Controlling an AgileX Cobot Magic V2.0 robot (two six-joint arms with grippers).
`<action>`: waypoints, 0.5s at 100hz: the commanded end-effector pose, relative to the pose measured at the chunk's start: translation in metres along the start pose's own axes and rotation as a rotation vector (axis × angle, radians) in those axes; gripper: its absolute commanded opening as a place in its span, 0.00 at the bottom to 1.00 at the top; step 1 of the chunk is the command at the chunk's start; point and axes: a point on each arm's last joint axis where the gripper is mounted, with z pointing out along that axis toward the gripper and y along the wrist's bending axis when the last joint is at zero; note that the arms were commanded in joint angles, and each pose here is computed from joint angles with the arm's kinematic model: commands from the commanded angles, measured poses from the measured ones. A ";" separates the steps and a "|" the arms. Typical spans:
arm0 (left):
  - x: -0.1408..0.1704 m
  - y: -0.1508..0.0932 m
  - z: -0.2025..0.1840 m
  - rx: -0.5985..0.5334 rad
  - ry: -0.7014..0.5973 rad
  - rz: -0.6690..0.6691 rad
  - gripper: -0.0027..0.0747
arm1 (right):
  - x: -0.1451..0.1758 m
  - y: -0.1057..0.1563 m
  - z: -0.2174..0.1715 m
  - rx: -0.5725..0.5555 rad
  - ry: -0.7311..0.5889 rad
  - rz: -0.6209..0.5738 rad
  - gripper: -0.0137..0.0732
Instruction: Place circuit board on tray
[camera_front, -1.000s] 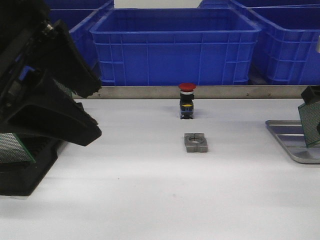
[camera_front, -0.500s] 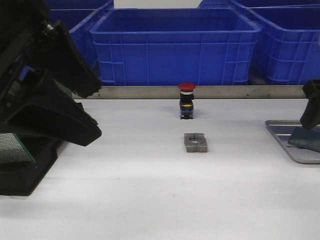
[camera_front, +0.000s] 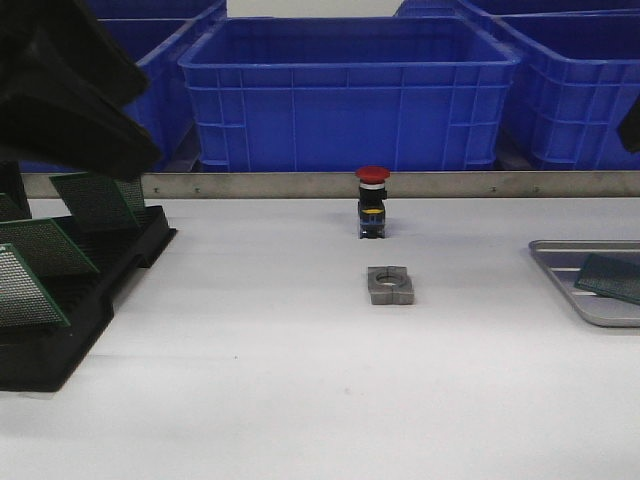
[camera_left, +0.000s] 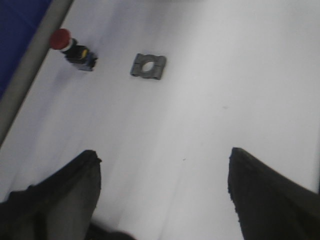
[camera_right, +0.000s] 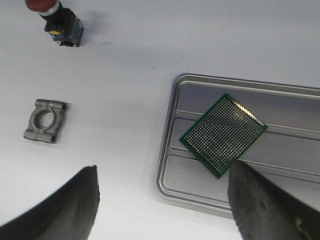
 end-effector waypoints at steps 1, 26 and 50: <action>-0.004 0.014 -0.021 -0.091 -0.025 -0.012 0.67 | -0.017 0.003 -0.024 0.022 -0.116 -0.019 0.80; 0.033 0.025 -0.029 -0.063 0.156 -0.046 0.67 | -0.020 0.007 -0.041 0.026 -0.172 -0.033 0.80; 0.058 0.019 -0.022 -0.055 0.277 0.014 0.67 | -0.020 0.007 -0.043 0.026 -0.178 -0.034 0.80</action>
